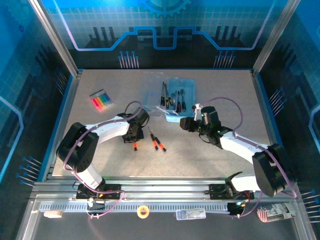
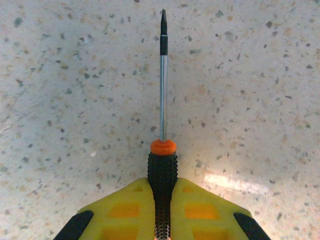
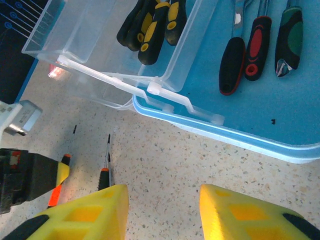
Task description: Pack the tool kit
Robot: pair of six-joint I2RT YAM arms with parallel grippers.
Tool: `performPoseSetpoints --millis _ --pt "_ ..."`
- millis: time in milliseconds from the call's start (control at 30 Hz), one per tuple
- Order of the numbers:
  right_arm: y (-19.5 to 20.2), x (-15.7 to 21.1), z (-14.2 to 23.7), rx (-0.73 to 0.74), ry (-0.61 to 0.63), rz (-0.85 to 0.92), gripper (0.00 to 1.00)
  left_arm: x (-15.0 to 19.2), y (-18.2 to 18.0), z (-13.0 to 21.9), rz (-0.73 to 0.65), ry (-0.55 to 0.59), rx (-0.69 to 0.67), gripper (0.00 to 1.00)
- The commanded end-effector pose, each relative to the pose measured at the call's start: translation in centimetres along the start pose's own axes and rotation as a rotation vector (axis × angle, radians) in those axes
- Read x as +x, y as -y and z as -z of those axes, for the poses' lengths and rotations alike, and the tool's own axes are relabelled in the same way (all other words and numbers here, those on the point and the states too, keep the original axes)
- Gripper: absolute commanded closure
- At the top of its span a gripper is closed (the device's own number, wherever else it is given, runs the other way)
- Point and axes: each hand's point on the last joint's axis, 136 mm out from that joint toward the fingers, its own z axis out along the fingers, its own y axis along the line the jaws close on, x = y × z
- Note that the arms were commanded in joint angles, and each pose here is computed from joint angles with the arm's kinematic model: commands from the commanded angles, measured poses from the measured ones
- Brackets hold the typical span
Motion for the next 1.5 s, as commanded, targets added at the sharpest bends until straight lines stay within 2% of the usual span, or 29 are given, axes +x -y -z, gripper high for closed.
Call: performPoseSetpoints --millis 0,133,300,500,700,867,1067,1467 --pt "0.6 -0.1 -0.4 0.002 0.011 -0.020 0.57 0.1 -0.5 1.9 -0.039 0.015 0.000 0.95" --pt "0.8 -0.2 -0.2 0.019 0.024 -0.026 0.57 -0.6 -0.5 4.1 -0.049 0.052 0.019 0.95" --pt "1.3 -0.7 0.4 0.039 0.079 -0.035 0.56 -3.0 0.5 8.4 -0.088 0.132 0.066 0.94" --pt "1.8 -1.1 1.2 0.042 0.152 -0.042 0.52 -7.2 3.4 13.5 -0.167 0.235 0.133 0.94" --pt "2.5 -1.0 1.4 0.064 0.168 -0.056 0.50 -11.8 7.6 15.8 -0.282 0.294 0.161 0.94" --pt "2.8 -1.0 1.5 0.078 0.173 -0.057 0.50 -15.1 11.3 16.2 -0.371 0.325 0.190 0.95" --pt "2.8 -1.1 1.8 0.080 0.180 -0.069 0.50 -18.2 14.1 15.4 -0.398 0.349 0.199 0.96" --pt "2.0 -0.9 1.6 0.035 0.155 -0.083 0.49 -20.9 15.5 11.6 -0.325 0.316 0.209 0.97"
